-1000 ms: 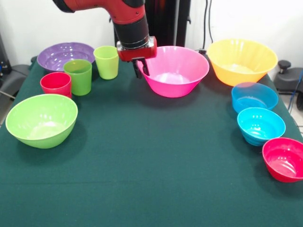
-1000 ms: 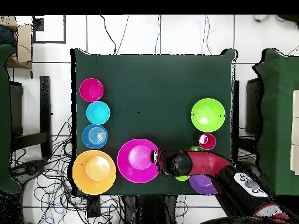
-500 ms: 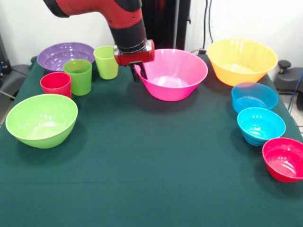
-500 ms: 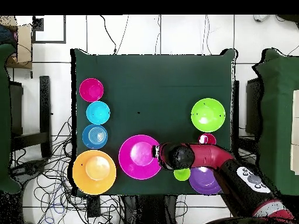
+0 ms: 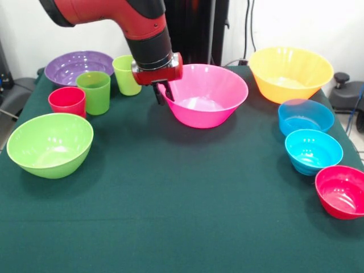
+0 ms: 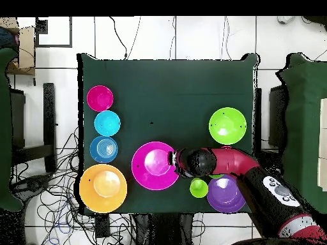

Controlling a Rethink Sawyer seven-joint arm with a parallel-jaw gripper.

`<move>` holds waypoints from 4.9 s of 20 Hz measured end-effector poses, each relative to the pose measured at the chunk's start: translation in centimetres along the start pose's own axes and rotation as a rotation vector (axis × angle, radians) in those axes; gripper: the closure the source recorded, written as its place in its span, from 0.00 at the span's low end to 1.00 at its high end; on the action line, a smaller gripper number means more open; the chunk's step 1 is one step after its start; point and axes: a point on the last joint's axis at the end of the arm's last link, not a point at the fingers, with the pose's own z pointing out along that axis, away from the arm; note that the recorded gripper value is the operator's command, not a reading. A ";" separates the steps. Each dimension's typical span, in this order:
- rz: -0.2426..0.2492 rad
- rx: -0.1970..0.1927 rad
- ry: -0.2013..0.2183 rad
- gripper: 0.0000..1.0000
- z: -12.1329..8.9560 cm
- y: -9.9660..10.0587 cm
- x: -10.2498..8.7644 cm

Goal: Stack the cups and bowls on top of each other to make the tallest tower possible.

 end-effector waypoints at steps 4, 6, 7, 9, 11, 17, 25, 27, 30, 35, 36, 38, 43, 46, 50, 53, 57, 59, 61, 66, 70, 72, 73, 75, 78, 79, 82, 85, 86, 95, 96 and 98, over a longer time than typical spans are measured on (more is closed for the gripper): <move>0.005 -0.009 -0.005 1.00 -0.1 -0.3 -1.1; 0.006 -0.011 -0.008 1.00 -0.2 -0.4 -1.7; 0.006 -0.012 -0.010 1.00 -0.2 -0.5 -2.0; 0.007 -0.013 -0.018 1.00 -0.4 -0.6 -2.5; 0.008 -0.016 -0.028 1.00 -0.5 -0.6 -3.1; 0.004 -0.031 -0.049 1.00 -0.2 -0.3 -4.4; 0.002 -0.043 -0.040 1.00 -0.1 0.0 -5.6; 0.002 -0.045 -0.034 1.00 -0.1 0.0 -5.8; 0.002 -0.050 -0.025 1.00 0.0 0.1 -6.2; 0.002 -0.061 -0.027 1.00 -0.1 0.1 -7.0; 0.003 -0.063 -0.029 1.00 -0.1 0.2 -7.2; 0.002 -0.067 -0.036 1.00 -0.2 0.2 -7.5; -0.007 -0.072 -0.049 1.00 -0.2 0.2 -8.2; -0.018 -0.074 -0.056 1.00 -0.4 0.3 -8.7; -0.029 -0.075 -0.054 1.00 -0.6 0.5 -8.9; -0.034 -0.075 -0.047 1.00 -0.6 0.5 -9.0; -0.033 -0.075 -0.035 1.00 -0.7 0.5 -8.9; -0.033 -0.074 -0.030 1.00 -0.7 0.4 -8.9; -0.032 -0.074 -0.029 1.00 -0.7 0.4 -9.0; -0.031 -0.072 -0.033 1.00 -0.8 0.3 -9.3; -0.030 -0.072 -0.036 1.00 -0.9 0.2 -9.4; -0.030 -0.073 -0.037 1.00 -0.9 0.2 -9.4; -0.031 -0.073 -0.038 1.00 -1.0 0.2 -9.5; -0.030 -0.074 -0.039 1.00 -1.0 0.2 -9.5; -0.030 -0.075 -0.040 1.00 -1.0 0.2 -9.5; -0.029 -0.076 -0.041 1.00 -1.1 0.1 -9.5; -0.027 -0.077 -0.044 1.00 -1.2 0.0 -9.6; -0.024 -0.081 -0.048 1.00 -1.3 -0.2 -9.7; -0.021 -0.083 -0.051 1.00 -1.4 -0.3 -9.7; -0.014 -0.090 -0.062 0.00 -1.8 -0.8 -9.9; -0.016 -0.088 -0.063 0.00 -1.8 -0.8 -9.9; -0.020 -0.085 -0.064 0.00 -1.8 -0.9 -9.9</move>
